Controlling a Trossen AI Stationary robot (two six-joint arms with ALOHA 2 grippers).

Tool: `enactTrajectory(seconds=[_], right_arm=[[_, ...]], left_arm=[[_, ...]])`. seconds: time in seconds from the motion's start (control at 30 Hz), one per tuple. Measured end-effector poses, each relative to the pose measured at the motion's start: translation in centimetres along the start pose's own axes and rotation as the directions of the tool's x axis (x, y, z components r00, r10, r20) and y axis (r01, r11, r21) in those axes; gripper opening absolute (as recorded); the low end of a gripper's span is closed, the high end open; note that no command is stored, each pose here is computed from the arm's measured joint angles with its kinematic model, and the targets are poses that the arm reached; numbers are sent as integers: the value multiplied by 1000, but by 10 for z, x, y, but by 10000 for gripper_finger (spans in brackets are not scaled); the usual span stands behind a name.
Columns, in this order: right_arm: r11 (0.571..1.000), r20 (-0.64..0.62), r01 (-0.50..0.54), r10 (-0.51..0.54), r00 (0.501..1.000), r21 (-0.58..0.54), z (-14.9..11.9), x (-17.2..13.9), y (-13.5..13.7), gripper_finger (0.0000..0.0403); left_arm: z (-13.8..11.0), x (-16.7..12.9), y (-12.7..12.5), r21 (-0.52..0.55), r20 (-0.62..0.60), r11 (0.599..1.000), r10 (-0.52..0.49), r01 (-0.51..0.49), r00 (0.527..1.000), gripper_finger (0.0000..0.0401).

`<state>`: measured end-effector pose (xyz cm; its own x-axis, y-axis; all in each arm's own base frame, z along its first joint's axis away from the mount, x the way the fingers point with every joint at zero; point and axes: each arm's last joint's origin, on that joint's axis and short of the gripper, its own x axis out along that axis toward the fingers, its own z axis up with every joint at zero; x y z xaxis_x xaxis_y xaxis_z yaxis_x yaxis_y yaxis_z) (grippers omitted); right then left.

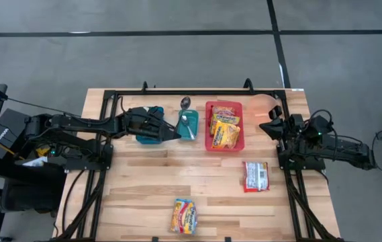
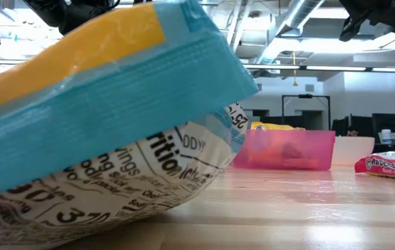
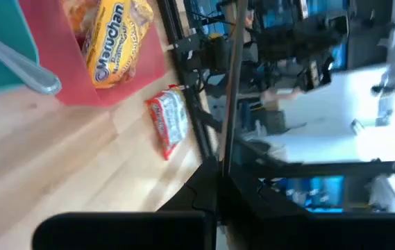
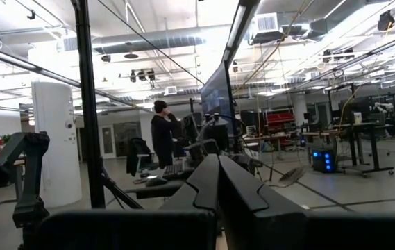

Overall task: Pick & Place Food Item
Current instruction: Put the black spoon into the green bin

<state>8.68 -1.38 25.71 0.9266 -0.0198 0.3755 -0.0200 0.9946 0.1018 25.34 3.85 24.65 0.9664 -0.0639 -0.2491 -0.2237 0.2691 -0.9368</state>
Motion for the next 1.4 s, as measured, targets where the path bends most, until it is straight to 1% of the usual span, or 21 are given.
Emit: enactTrajectory(seconds=[0.07,0.13,0.17,0.2,0.27,0.3,0.37,0.47,0.67,0.8,0.87,0.9,0.97,1.03,1.17,1.3,1.4], right_arm=[[1000,0,0,0,1000,0,0,0,0,1],[1000,0,0,0,1000,0,0,0,0,1],[1000,0,0,0,1000,0,0,0,0,1],[1000,0,0,0,1000,0,0,0,0,1],[1000,0,0,0,1000,0,0,0,0,1],[1000,0,0,0,1000,0,0,0,0,1],[1000,0,0,0,1000,0,0,0,0,1],[1000,0,0,0,1000,0,0,0,0,1],[1000,0,0,0,1000,0,0,0,0,1],[1000,0,0,0,1000,0,0,0,0,1],[1000,0,0,0,1000,0,0,0,0,1],[1000,0,0,0,1000,0,0,0,0,1],[1000,0,0,0,1000,0,0,0,0,1],[1000,0,0,0,1000,0,0,0,0,1],[1000,0,0,0,1000,0,0,0,0,1],[1000,-1,0,0,1000,0,0,0,0,1],[1000,-1,0,0,1000,0,0,0,0,1]], left_arm=[[1,0,-1,-74,14,997,-4,5,1000,0],[1,0,-1,-210,33,978,1,6,999,0],[1,0,0,-295,39,956,4,8,999,0],[2,0,0,-383,45,924,6,11,999,0],[2,0,0,-530,47,848,7,19,999,0],[2,0,0,-582,46,813,8,20,999,0],[2,0,0,-649,55,760,11,28,998,0],[2,0,0,-696,62,717,13,34,998,0],[2,0,0,-705,62,708,13,35,998,0],[3,2,1,-780,97,623,26,60,995,0],[2,9,6,-802,97,595,38,55,995,0],[3,14,8,-807,101,586,28,66,994,0],[5,26,12,-806,119,581,-25,111,993,0],[7,39,16,-816,141,555,-82,162,987,0],[9,56,27,-829,186,507,-145,235,972,0],[7,64,37,-850,253,455,-92,266,963,0],[4,66,39,-852,297,431,-71,298,952,0]])
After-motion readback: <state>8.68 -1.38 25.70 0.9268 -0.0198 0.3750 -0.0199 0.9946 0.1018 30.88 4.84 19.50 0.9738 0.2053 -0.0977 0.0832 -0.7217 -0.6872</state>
